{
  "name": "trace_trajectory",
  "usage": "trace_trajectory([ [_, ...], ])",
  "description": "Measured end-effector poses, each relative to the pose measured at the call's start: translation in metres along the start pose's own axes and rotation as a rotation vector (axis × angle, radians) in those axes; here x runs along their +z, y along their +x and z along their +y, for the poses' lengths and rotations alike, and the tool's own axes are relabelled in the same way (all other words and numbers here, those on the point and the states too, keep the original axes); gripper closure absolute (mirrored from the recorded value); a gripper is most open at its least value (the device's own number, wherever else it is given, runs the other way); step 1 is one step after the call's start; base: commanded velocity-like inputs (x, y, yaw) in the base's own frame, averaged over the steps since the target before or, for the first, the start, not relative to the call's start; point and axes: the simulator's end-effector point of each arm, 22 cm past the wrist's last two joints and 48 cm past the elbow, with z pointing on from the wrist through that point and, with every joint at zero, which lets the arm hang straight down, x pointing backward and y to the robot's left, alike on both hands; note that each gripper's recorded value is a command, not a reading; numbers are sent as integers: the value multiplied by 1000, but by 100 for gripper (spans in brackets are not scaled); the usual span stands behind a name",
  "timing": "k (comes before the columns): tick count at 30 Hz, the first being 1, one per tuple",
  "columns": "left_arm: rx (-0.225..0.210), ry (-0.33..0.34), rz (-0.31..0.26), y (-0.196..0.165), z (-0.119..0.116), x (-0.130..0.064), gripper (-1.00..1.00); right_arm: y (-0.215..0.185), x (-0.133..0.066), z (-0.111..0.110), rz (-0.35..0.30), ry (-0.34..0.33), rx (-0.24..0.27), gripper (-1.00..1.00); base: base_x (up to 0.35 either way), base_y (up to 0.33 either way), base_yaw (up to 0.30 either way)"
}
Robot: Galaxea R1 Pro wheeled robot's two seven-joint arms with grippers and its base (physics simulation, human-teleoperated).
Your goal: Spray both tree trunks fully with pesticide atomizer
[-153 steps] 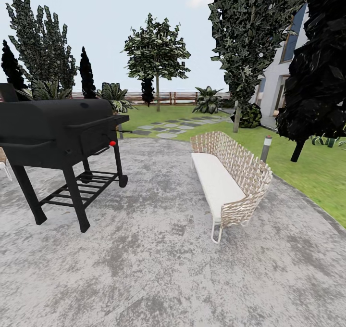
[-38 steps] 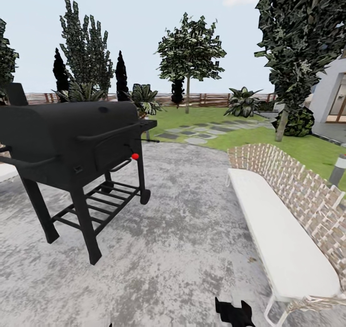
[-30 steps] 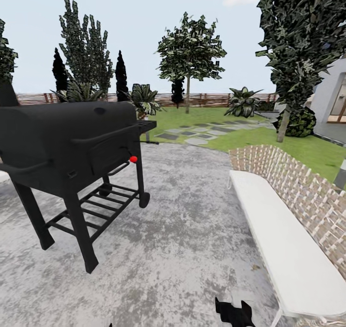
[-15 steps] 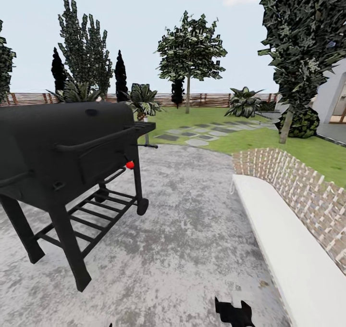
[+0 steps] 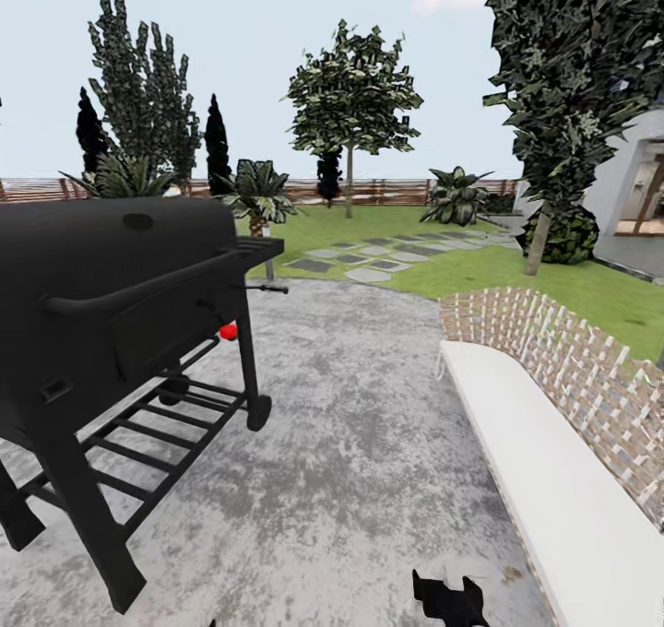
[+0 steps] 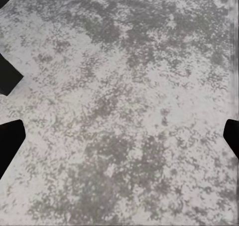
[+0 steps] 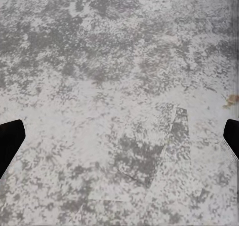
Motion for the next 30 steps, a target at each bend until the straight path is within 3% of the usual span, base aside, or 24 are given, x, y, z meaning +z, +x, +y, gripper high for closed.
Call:
trace_trajectory([
  [11, 0, 0, -2, -1, 0, 0, -100, -1, 0, 0, -2, 0, 0, -100, 334, 0, -225],
  [30, 0, 0, -1, -1, 0, 0, -100, -1, 0, 0, -3, 0, 1, -100, 334, 0, -13],
])
